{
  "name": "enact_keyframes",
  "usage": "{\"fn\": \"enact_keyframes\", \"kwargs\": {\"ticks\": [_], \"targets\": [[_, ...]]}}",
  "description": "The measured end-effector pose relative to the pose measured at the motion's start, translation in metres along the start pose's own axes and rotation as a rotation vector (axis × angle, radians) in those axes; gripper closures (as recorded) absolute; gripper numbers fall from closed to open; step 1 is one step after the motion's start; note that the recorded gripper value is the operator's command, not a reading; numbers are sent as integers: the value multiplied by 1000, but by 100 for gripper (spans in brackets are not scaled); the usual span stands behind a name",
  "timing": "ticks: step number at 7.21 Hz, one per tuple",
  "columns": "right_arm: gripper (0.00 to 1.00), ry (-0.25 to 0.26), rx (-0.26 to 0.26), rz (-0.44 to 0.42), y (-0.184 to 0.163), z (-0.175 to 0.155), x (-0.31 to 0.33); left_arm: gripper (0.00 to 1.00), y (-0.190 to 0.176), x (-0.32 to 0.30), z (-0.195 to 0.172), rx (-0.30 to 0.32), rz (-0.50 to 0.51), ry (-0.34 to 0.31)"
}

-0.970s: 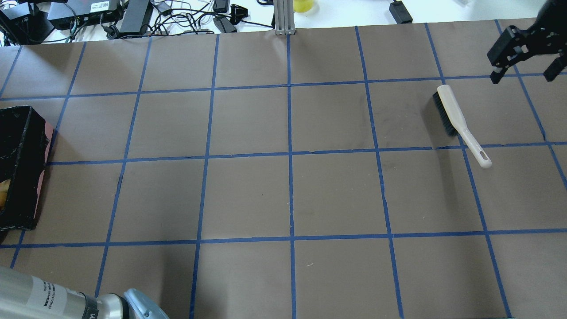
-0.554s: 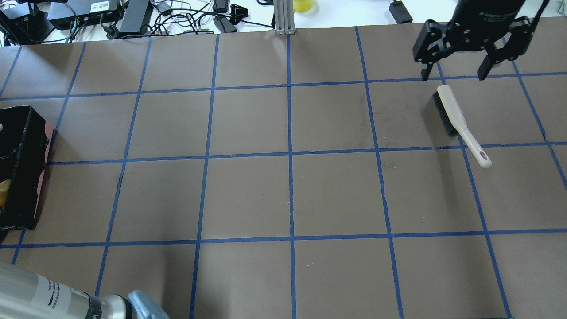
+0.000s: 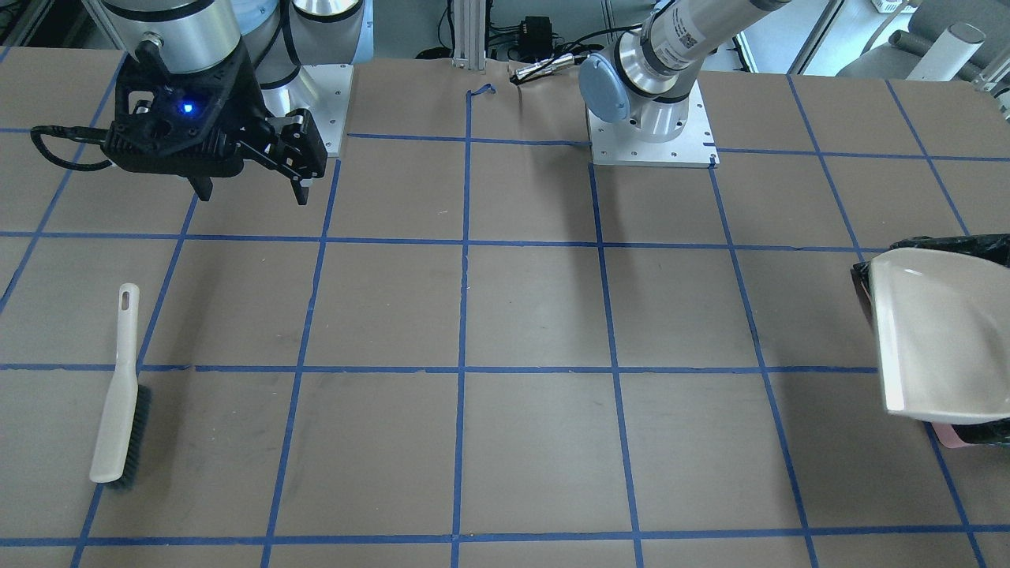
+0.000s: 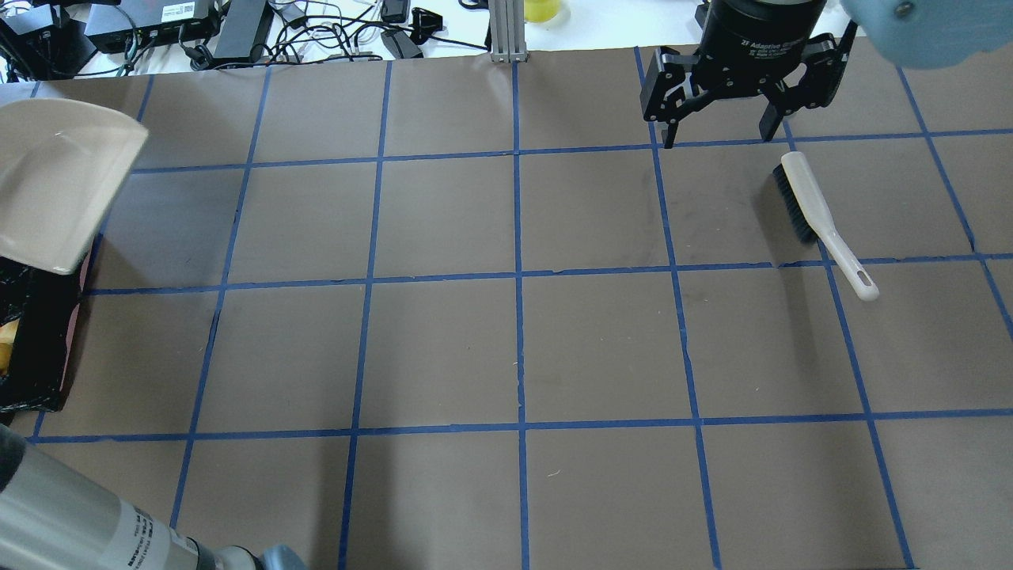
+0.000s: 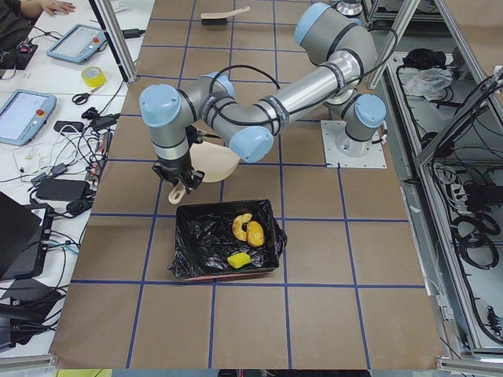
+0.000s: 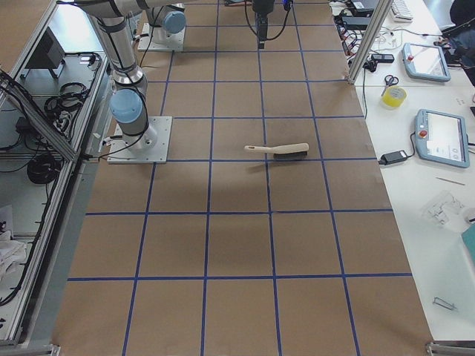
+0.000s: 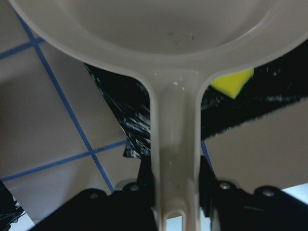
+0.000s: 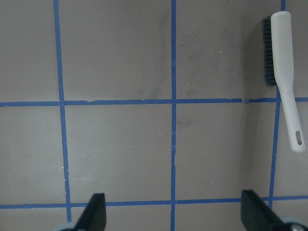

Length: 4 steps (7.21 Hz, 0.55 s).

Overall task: Sweep and dump trash into bin
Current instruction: 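Bring the empty dustpan back to the table with the left gripper while the right retracts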

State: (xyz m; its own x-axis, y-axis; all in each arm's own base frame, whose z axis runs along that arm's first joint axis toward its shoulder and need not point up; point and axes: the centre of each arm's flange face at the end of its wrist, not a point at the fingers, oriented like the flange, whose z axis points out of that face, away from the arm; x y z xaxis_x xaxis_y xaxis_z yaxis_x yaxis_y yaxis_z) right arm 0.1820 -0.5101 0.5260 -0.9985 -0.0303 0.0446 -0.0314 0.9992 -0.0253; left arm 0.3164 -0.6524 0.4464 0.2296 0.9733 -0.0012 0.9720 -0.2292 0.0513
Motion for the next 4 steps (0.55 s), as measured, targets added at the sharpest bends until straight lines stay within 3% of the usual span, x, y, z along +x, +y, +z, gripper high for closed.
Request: {"fn": "enact_keyframes", "kwargs": {"ticks": [2,4], "targets": [[3,0,20,-68,2,4,0,100,-100,-69,43,51,-52,48],[2,-9,34,-76,5,9,2,100,-165,-109,100,55,-91,61]]}}
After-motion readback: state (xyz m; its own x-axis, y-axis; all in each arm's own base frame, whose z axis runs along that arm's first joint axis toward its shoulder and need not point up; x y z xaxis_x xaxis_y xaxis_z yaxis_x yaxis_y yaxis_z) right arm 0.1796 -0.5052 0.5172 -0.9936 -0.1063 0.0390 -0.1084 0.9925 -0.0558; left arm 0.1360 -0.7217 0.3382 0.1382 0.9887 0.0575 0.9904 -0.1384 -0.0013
